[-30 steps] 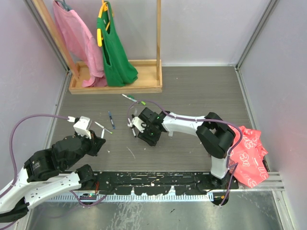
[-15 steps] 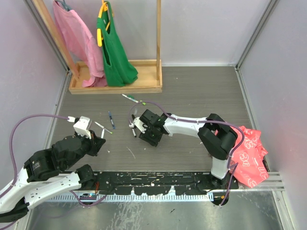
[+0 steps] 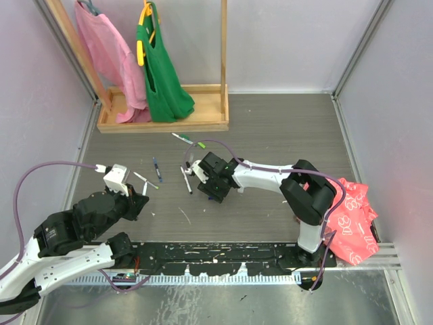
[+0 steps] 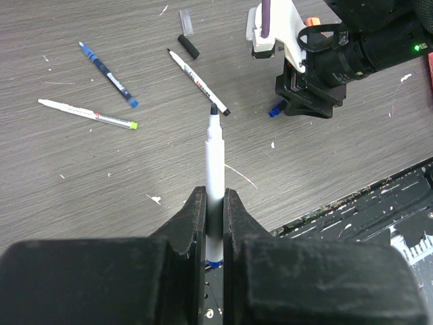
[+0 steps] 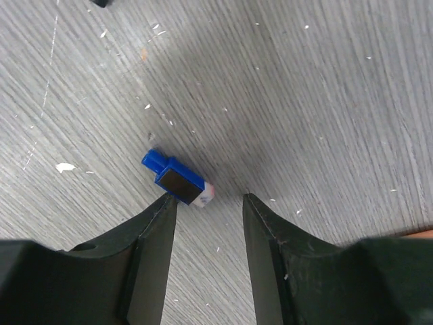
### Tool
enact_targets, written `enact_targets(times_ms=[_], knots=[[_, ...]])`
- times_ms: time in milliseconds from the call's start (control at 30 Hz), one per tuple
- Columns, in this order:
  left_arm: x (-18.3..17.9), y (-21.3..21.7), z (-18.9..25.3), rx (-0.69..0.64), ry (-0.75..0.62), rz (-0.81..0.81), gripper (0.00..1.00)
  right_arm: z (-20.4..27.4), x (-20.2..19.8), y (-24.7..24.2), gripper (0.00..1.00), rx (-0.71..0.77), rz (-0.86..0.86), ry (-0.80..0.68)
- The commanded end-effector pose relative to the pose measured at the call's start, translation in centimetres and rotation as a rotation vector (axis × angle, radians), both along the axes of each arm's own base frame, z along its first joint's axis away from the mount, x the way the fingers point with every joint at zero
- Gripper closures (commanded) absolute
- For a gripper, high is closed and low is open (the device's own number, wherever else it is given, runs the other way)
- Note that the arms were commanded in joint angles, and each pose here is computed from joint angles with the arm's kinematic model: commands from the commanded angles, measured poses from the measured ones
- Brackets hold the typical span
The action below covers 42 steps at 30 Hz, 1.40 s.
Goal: Insert the pens into the pen caps
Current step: Insert the pen cap onto the pen.
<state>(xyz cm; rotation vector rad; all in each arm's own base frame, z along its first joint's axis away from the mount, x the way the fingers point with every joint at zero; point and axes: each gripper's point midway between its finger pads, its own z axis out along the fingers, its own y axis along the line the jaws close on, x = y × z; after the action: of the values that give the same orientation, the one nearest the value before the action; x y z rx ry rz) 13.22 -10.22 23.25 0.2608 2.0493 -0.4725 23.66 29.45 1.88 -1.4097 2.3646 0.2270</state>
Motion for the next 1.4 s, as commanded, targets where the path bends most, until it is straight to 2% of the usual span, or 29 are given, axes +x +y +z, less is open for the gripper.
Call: enact_targets(times_ms=[0,533,900,1100,1367], knots=[[0.4,0.1,0.8,-0.019,-0.037,0.013,1.00,0.9,2.0,0.2,0.51,0.005,-0.052,-0.067],[0.5,0.3,0.9,-0.022,-0.041,0.021,1.00,1.4,4.0,1.7,0.49,0.030,-0.082,-0.089],[0.5,0.3,0.9,-0.022,-0.042,0.022,1.00,3.6,5.5,2.4,0.48,0.091,-0.145,-0.133],[0.4,0.3,0.9,-0.023,-0.042,0.021,1.00,6.6,5.8,2.9,0.48,0.174,-0.267,-0.148],[0.4,0.3,0.9,-0.024,-0.041,0.021,1.00,6.9,4.2,4.1,0.49,0.273,-0.603,-0.056]])
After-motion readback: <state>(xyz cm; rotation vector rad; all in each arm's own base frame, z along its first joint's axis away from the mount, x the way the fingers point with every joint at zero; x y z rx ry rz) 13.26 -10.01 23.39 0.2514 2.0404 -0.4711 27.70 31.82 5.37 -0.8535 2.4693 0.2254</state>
